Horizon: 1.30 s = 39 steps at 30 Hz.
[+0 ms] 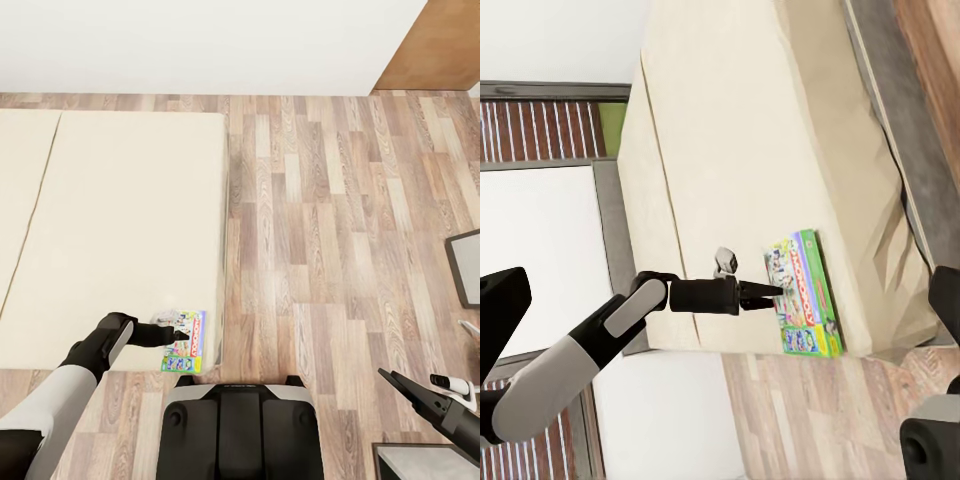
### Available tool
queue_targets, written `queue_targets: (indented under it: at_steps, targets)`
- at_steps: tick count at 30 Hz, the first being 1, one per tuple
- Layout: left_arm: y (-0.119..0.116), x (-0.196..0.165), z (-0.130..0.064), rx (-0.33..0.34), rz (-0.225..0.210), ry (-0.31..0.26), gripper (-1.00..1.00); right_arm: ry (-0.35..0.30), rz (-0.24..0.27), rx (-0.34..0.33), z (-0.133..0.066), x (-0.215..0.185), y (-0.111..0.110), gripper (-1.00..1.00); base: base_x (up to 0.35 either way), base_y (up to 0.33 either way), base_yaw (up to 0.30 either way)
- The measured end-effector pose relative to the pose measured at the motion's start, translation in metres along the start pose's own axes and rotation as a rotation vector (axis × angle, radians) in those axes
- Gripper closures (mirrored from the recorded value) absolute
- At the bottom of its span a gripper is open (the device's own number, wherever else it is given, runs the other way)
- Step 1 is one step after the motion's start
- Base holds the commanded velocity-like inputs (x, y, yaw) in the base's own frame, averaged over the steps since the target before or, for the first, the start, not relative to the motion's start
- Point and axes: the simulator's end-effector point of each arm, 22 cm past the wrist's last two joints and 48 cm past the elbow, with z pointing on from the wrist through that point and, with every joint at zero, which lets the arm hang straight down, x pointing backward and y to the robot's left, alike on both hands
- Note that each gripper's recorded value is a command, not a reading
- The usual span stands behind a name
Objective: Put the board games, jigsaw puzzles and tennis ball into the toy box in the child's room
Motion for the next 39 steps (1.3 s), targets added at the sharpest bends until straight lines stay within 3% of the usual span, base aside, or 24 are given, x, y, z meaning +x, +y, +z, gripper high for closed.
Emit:
queue_targets:
  at_steps: [36,39]
  targets:
    - [0.0017,-0.0009,-0.0013,0.000,-0.007,-0.004,-1.00,0.001,-0.001,0.001,0.0003,0.0004,-0.0002,-1.00,0.000,-0.057,0.000]
    - [-0.0036,-0.0038,0.0044,-0.017,0.024,0.000,-1.00,-0.023,0.006,0.009,-0.0049,0.0026,-0.0011,-1.00,0.000,0.000,0.000]
